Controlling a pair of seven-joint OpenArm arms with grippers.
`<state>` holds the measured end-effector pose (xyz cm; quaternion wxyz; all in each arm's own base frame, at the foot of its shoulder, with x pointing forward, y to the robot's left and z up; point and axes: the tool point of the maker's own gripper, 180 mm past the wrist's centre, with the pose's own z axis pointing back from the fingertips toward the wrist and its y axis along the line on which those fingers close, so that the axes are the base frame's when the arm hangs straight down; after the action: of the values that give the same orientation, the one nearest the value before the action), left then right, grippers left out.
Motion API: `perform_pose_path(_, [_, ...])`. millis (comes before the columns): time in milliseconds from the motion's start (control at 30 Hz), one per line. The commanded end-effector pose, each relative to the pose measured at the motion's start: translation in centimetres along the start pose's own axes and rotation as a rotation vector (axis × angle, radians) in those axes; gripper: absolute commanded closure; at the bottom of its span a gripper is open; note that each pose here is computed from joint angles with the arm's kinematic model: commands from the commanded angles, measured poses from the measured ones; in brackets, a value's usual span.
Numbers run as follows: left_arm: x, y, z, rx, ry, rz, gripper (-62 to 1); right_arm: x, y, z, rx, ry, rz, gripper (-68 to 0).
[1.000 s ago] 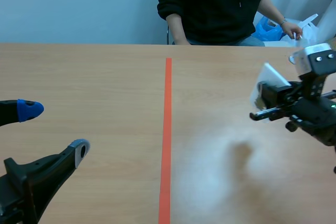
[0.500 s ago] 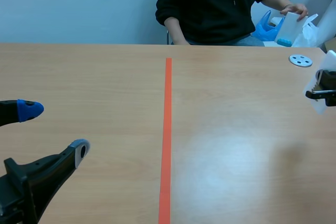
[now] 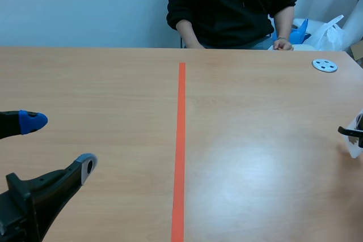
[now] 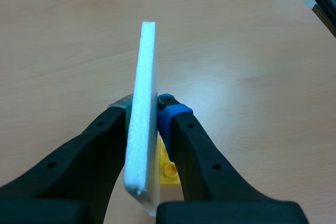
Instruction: Sort the leaf by its shape. The table is split by an orange tape line. A compound leaf with several leaflets goes to the left side, a simple leaf with one blade goes to the right side. Return to the home posture when a red brick is placed on the table.
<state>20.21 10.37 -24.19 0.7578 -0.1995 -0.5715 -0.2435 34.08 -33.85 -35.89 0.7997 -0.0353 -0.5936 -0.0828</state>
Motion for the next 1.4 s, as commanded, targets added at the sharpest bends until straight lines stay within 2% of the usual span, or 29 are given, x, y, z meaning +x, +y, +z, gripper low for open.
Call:
perform_pose_path(0, [1.0,-0.3,-0.1,-0.004,-0.039,0.007,-62.3,2.6,0.0,-0.8,0.003,-0.067,0.034,-2.0])
perform_pose_path(200, [1.0,-0.3,-0.1,-0.004,-0.039,0.007,-62.3,1.3,1.1,-0.9,0.037,-0.031,0.089,-3.2])
perform_pose_path(400, [1.0,-0.3,-0.1,-0.004,-0.039,0.007,-62.3,0.7,2.1,-0.9,0.065,-0.011,0.112,-11.2])
perform_pose_path(600, [1.0,-0.3,-0.1,-0.004,-0.039,0.007,-62.3,0.9,2.1,-0.9,0.070,-0.022,0.110,-34.1])
perform_pose_path(833, [1.0,-0.3,-0.1,-0.004,-0.039,0.007,-62.3,2.7,2.5,-0.7,0.101,-0.110,0.104,-67.4])
perform_pose_path(1067, [1.0,-0.3,-0.1,-0.004,-0.036,0.007,-62.3,4.9,2.6,0.6,0.171,-0.130,0.170,-67.9])
perform_pose_path(1233, [1.0,-0.3,-0.1,-0.004,-0.036,0.007,-62.3,6.2,2.8,2.5,0.198,-0.124,0.237,-67.9])
perform_pose_path(1367, [1.0,-0.3,-0.1,-0.004,-0.036,0.007,-62.3,6.8,3.8,4.2,0.229,-0.107,0.278,-67.9])
